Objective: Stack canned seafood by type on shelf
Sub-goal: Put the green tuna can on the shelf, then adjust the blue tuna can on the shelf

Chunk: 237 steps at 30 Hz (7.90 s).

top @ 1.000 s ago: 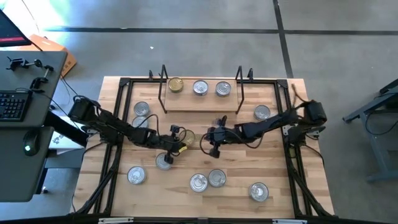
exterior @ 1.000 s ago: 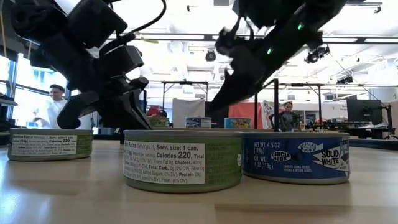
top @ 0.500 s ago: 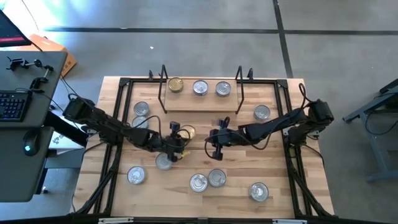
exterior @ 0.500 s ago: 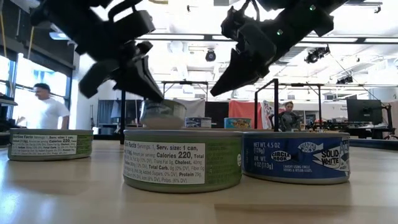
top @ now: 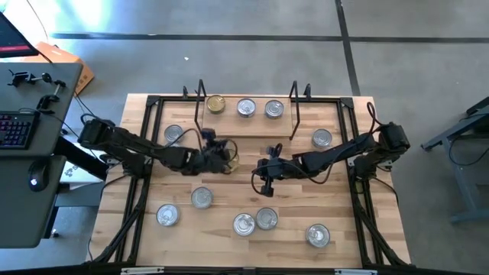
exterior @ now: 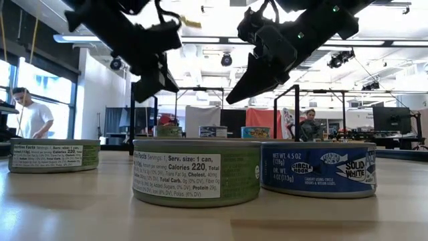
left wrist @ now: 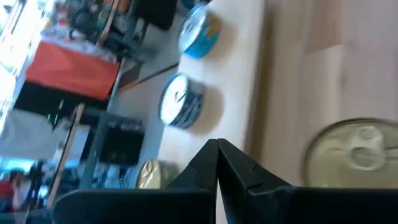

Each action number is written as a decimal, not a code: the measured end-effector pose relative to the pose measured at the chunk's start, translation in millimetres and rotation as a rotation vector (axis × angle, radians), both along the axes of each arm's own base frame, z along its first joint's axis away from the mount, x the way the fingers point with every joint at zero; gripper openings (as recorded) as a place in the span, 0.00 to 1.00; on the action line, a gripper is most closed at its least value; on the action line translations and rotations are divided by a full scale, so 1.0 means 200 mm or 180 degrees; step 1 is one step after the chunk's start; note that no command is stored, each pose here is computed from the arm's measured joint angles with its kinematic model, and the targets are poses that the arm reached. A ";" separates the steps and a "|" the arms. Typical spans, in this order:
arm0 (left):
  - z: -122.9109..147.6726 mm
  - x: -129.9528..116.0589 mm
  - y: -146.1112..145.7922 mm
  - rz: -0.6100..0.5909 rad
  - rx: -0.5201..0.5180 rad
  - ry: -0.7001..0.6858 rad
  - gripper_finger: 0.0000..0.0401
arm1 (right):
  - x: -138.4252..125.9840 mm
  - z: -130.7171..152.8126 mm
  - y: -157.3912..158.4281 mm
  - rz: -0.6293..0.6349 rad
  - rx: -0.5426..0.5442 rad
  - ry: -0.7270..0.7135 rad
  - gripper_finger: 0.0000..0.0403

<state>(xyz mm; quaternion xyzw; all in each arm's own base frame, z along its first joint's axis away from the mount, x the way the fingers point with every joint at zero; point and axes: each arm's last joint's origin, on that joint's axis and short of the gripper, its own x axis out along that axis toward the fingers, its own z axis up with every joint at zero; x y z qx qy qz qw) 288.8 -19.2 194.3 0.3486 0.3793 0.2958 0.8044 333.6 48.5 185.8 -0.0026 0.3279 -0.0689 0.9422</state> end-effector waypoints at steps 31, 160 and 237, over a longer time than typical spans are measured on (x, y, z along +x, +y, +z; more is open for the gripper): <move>-0.28 -0.08 -0.05 -0.1464 -0.1177 0.0392 0.36 | 0.01 0.02 0.00 0.0046 -0.0049 -0.0130 0.00; 0.39 -0.36 -0.08 -0.0592 -0.0865 -0.1088 0.05 | 0.11 0.17 -0.58 -0.1183 0.0004 -0.0535 0.00; 0.30 -0.59 -0.30 -0.0267 -0.1642 -0.1217 0.05 | 0.47 0.13 -1.13 -0.0806 -0.0126 0.0737 0.67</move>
